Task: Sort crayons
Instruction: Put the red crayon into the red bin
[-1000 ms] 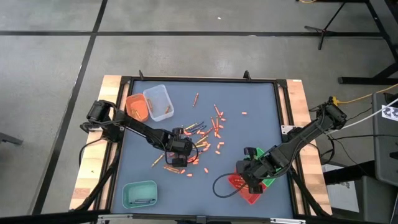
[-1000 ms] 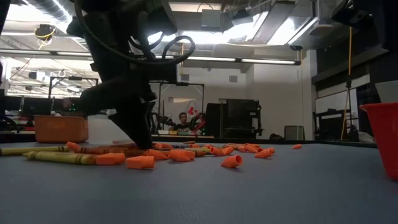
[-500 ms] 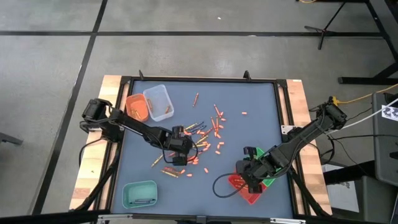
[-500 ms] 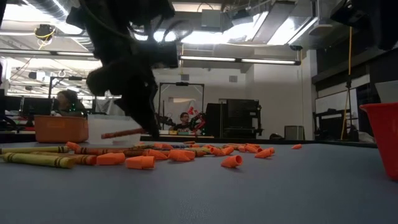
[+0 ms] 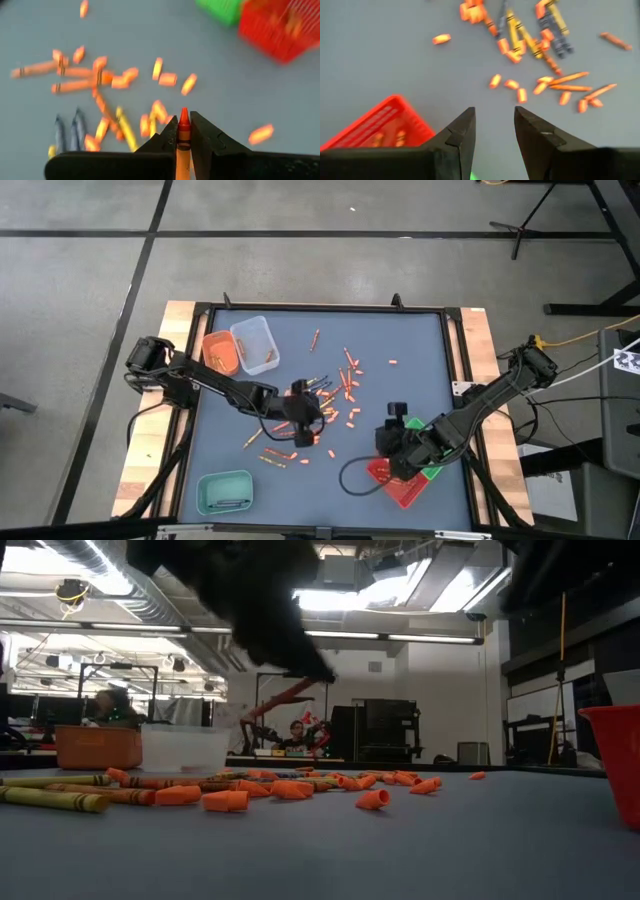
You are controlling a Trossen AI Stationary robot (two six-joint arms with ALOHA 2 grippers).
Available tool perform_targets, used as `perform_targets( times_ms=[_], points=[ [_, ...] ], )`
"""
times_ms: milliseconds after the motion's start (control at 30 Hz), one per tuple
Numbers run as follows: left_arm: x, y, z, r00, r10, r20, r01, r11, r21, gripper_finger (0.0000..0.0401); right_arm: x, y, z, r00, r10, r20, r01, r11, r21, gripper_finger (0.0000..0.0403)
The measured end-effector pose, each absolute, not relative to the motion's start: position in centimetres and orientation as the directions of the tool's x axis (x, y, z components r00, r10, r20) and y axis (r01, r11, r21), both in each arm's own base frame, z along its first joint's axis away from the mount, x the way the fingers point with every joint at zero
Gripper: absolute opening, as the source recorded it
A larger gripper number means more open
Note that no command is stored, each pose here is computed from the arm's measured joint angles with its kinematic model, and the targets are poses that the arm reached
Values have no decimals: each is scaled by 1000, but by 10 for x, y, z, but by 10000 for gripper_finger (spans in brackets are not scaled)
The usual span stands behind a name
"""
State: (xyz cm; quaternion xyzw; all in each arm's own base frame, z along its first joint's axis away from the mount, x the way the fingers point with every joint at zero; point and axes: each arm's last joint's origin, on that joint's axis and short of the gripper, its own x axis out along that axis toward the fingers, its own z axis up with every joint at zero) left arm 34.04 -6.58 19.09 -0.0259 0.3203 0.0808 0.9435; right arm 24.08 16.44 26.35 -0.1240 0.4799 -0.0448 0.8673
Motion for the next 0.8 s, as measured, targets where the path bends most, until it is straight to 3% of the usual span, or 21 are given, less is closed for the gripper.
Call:
perform_targets(
  times_ms=[367, 533, 800],
  points=[
    [359, -70, 228, 967, 91, -238, -74, 994, 79, 14, 260, 149, 267, 592, -223, -774, 68, 971, -228, 133],
    [360, -71, 235, 983, 83, -165, -70, 994, 87, 15, 272, 135, 269, 609, -240, -756, 124, 970, -208, 133],
    [361, -72, 238, 988, 81, -134, -71, 994, 78, 15, 289, 123, 276, 681, -213, -701, 65, 971, -231, 133]
  ],
)
